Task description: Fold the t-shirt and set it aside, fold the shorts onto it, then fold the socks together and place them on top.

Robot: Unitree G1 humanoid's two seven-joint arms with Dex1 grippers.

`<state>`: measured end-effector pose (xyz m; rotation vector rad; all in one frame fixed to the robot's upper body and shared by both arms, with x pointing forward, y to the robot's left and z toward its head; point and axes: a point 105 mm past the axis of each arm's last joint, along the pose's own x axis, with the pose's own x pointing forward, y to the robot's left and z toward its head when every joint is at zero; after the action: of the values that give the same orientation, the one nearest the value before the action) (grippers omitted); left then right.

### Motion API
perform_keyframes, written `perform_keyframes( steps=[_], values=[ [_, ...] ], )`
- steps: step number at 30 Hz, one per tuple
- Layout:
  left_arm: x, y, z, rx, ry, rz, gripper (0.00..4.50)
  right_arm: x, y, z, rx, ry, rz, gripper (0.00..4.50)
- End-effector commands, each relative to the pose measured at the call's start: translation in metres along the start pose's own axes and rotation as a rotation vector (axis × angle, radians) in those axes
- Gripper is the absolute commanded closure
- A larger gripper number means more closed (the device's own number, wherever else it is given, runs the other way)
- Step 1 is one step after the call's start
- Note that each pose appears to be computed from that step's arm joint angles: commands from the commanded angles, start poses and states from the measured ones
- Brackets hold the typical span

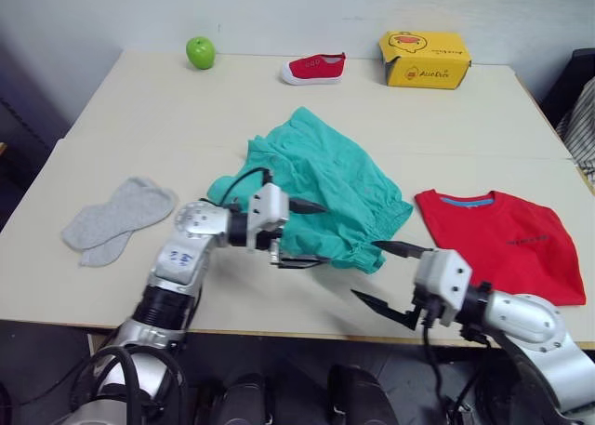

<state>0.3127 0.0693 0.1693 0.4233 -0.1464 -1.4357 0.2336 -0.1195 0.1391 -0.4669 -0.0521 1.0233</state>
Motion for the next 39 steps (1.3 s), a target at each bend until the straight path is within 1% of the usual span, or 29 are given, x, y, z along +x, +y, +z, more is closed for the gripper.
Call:
perform_keyframes(
  steps=[1, 2, 5, 6, 7, 8, 9, 10, 13, 15, 19, 20, 23, 26, 28, 32, 34, 35, 37, 39],
  values=[
    [-0.041, 0.016, -0.016, 0.096, 0.130, 0.097, 0.02, 0.014, 0.003, 0.005, -0.078, 0.009, -0.013, 0.00],
    [-0.054, 0.023, -0.024, 0.119, 0.190, 0.133, 0.02, 0.017, 0.002, 0.003, -0.115, 0.030, -0.020, 0.00],
    [-0.086, 0.040, -0.042, 0.170, 0.325, 0.237, 0.02, 0.024, -0.005, -0.010, -0.223, 0.109, -0.025, 0.00],
    [-0.095, 0.043, -0.049, 0.186, 0.368, 0.250, 0.02, 0.026, -0.007, -0.013, -0.240, 0.122, -0.030, 0.00],
    [-0.104, 0.046, -0.057, 0.199, 0.419, 0.262, 0.01, 0.027, -0.011, -0.016, -0.269, 0.139, -0.042, 0.18],
    [-0.109, 0.048, -0.061, 0.208, 0.449, 0.266, 0.00, 0.029, -0.014, -0.018, -0.290, 0.147, -0.051, 0.38],
    [-0.114, 0.050, -0.065, 0.196, 0.461, 0.277, 0.00, 0.030, -0.016, -0.016, -0.297, 0.135, -0.062, 0.62],
    [-0.117, 0.051, -0.067, 0.188, 0.466, 0.286, 0.00, 0.031, -0.018, -0.015, -0.301, 0.125, -0.069, 0.97],
    [-0.126, 0.054, -0.079, 0.190, 0.519, 0.294, 0.00, 0.033, -0.017, -0.013, -0.315, 0.108, -0.063, 2.04],
    [-0.128, 0.056, -0.085, 0.183, 0.534, 0.303, 0.00, 0.033, -0.018, -0.012, -0.320, 0.097, -0.080, 2.81],
    [-0.120, 0.062, -0.088, 0.193, 0.526, 0.310, 0.00, 0.029, -0.027, -0.006, -0.290, 0.067, -0.131, 4.27],
    [-0.116, 0.065, -0.089, 0.207, 0.527, 0.307, 0.00, 0.028, -0.031, -0.006, -0.281, 0.064, -0.144, 4.45],
    [-0.103, 0.072, -0.088, 0.251, 0.520, 0.304, 0.00, 0.025, -0.034, -0.007, -0.259, 0.065, -0.153, 4.45],
    [-0.088, 0.079, -0.081, 0.322, 0.495, 0.304, 0.00, 0.023, -0.035, -0.007, -0.246, 0.065, -0.149, 4.45],
    [-0.075, 0.079, -0.079, 0.377, 0.494, 0.265, 0.00, 0.022, -0.035, -0.008, -0.226, 0.063, -0.145, 4.45],
    [-0.061, 0.075, -0.089, 0.428, 0.555, 0.196, 0.00, 0.020, -0.042, -0.005, -0.216, 0.051, -0.173, 4.45],
    [-0.057, 0.076, -0.095, 0.445, 0.595, 0.185, 0.40, 0.018, -0.047, -0.002, -0.206, 0.036, -0.194, 4.50],
    [-0.056, 0.075, -0.099, 0.466, 0.630, 0.173, 0.61, 0.016, -0.050, 0.000, -0.205, 0.028, -0.209, 4.50],
    [-0.058, 0.076, -0.106, 0.479, 0.684, 0.173, 1.28, 0.012, -0.056, 0.004, -0.202, 0.016, -0.231, 4.50],
    [-0.060, 0.081, -0.109, 0.486, 0.722, 0.207, 1.96, 0.009, -0.060, 0.006, -0.200, -0.002, -0.243, 4.50]
  ],
)
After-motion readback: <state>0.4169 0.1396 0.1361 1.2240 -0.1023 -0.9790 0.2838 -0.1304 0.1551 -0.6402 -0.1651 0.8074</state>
